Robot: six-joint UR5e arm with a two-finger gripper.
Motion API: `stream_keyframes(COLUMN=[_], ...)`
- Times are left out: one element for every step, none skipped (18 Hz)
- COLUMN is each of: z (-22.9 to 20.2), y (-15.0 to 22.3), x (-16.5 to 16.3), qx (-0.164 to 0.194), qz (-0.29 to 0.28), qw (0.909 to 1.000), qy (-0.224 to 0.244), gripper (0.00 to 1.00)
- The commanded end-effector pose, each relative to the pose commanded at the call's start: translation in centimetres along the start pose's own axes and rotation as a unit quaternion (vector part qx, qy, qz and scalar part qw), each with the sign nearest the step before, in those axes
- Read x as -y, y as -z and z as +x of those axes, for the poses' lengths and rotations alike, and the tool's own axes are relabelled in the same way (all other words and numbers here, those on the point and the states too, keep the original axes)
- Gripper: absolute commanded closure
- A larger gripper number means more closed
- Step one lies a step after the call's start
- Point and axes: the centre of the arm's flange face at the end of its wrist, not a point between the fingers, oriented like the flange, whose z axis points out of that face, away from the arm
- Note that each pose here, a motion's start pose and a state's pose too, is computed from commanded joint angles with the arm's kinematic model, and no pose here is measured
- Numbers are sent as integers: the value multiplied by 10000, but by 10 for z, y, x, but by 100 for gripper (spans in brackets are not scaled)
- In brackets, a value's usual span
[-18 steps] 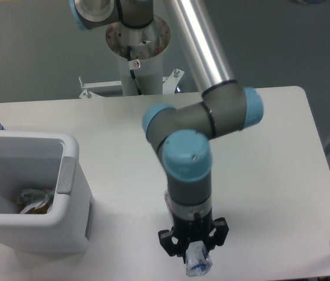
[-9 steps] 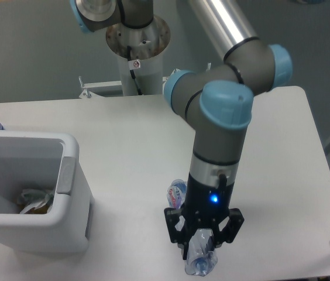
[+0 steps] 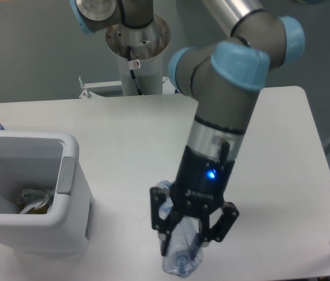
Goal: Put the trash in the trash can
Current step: 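Lift the water bottle and carry it over the trash bin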
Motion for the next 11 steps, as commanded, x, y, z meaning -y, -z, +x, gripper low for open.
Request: stream_keyframes(z=[9,17,28,40,54,65,77,90,99,107,115], y=[2,3,6,3,2,3,2,2,4,7,11], x=[2,4,7,8,10,11,12,13,15,16,18], qx=[-91,-174,-237,-306,-364,-403,-457,-519,-555,-604,-672], qz=[35,63,95,85,91,109,111,109,134,155,194], qw=[9999,9998,9996,9993,9989,9986,9982,9977,9973,9968,9961], qy=[-37,-71,-127,-192,-265,-313,-360,-410,-464,-492,-537], gripper=[52,52,52,52,52,52,52,52,52,52,52])
